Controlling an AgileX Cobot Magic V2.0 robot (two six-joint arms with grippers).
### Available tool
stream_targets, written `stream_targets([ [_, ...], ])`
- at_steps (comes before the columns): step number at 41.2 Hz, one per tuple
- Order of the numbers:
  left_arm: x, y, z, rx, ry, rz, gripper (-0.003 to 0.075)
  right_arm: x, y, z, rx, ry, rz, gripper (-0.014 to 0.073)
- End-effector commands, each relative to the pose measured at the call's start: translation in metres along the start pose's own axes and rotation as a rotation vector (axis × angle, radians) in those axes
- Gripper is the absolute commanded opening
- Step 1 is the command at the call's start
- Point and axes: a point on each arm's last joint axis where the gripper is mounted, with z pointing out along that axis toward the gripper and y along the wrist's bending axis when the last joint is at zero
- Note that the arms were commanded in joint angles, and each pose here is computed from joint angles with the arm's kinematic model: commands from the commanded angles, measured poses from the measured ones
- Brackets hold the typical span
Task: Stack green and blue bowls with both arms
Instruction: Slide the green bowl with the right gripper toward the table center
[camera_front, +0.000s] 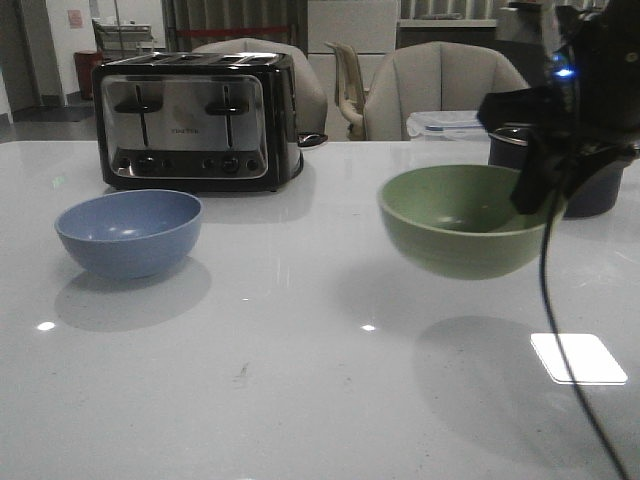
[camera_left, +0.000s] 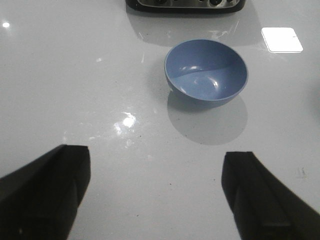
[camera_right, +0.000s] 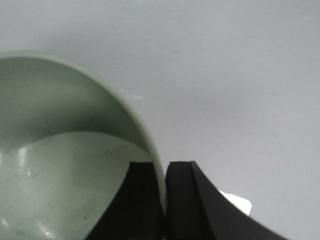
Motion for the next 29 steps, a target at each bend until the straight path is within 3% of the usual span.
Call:
stream_targets([
  [1, -0.014, -0.001, -0.005, 0.004, -0.095, -0.013, 0.0582, -0.007, 0.026, -0.009, -0.061, -0.089, -0.029, 0.0034],
  [14, -0.014, -0.001, -0.005, 0.004, -0.095, -0.013, 0.0582, 0.01, 0.077, 0.032, -0.129, 0.011, -0.125, 0.0045],
  [18, -0.014, -0.001, -0.005, 0.004, -0.095, -0.013, 0.0582, 0.012, 0.083, 0.035, -0.134, 0.013, -0.143, 0.0149],
  [24, -0.014, -0.001, -0.005, 0.004, -0.095, -0.013, 0.0582, 0.01, 0.083, 0.033, -0.13, -0.004, -0.157, 0.0377],
  [29, -0.015, -0.001, -0.005, 0.003, -0.102, -0.013, 0.0582, 0.006, 0.082, 0.017, -0.118, -0.051, -0.19, 0.0453],
])
